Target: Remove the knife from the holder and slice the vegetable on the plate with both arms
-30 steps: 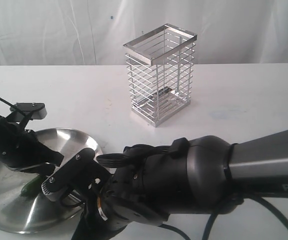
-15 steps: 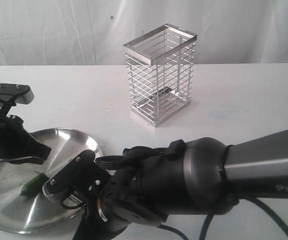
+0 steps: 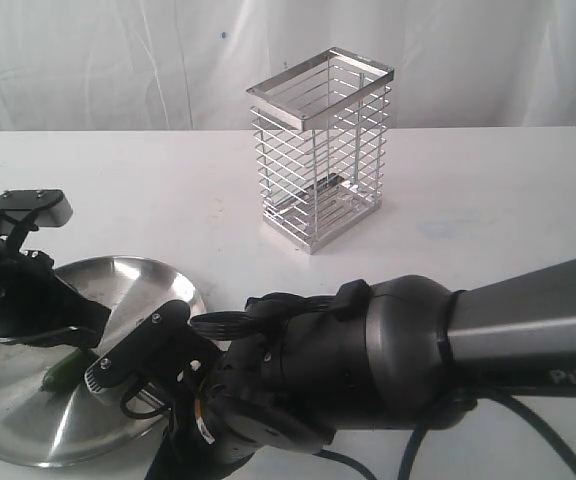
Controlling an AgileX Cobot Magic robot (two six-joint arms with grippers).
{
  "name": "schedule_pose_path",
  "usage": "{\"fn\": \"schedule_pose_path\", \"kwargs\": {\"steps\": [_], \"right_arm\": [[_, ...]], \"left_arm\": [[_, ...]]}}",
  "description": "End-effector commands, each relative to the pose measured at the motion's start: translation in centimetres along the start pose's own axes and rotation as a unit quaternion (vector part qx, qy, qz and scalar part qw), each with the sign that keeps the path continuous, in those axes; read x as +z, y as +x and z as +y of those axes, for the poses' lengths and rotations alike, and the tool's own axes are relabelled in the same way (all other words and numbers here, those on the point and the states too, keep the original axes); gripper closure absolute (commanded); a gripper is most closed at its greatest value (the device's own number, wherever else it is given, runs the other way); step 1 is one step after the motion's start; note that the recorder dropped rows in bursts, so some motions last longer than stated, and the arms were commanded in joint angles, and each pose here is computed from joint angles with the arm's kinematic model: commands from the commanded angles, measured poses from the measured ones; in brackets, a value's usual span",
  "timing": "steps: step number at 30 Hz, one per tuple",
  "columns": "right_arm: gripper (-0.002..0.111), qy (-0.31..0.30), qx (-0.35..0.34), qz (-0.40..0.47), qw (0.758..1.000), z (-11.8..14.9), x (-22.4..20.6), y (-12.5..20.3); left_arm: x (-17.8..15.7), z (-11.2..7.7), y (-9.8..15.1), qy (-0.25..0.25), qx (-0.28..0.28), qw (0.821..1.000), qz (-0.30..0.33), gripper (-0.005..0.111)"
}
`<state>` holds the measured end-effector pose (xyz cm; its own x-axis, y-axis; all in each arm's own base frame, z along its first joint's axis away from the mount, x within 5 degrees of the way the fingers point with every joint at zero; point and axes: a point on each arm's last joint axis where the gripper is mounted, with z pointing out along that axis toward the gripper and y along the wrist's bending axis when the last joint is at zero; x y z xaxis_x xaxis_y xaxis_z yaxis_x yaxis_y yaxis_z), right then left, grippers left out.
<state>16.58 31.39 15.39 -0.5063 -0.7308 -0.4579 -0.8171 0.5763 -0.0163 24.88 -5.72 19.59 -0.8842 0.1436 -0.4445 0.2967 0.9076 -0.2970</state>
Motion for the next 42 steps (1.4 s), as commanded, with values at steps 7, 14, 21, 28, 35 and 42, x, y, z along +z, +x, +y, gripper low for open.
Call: {"fn": "schedule_pose_path", "kwargs": {"steps": [7,14,21,28,35,42], "right_arm": [[0.108,-0.001,0.004,-0.007,1.0,0.0,0.0,-0.2],[0.108,-0.002,0.004,-0.008,1.0,0.0,0.0,-0.2],[0.108,-0.001,0.004,-0.006,1.0,0.0,0.1,-0.2],[0.108,-0.002,0.008,-0.001,1.0,0.0,0.2,-0.1],[0.108,-0.002,0.008,-0.001,1.0,0.0,0.2,-0.1],[0.108,-0.002,0.009,-0.001,1.0,0.0,0.2,-0.1]], "left_arm": [[3.6,-0.6,1.7,0.023,0.014,0.997,0.076,0.107],[2.4,-0.7,0.7,0.005,0.035,0.999,0.035,0.107],[-1.2,-1.9,-0.6,-0.002,0.082,0.996,-0.021,0.107],[-2.9,-1.1,0.8,-0.069,0.107,0.991,0.038,0.104],[-2.1,-0.3,2.3,-0.093,0.108,0.988,0.068,0.059],[-1.0,0.3,3.0,-0.11,0.107,0.987,0.037,0.058]]}}
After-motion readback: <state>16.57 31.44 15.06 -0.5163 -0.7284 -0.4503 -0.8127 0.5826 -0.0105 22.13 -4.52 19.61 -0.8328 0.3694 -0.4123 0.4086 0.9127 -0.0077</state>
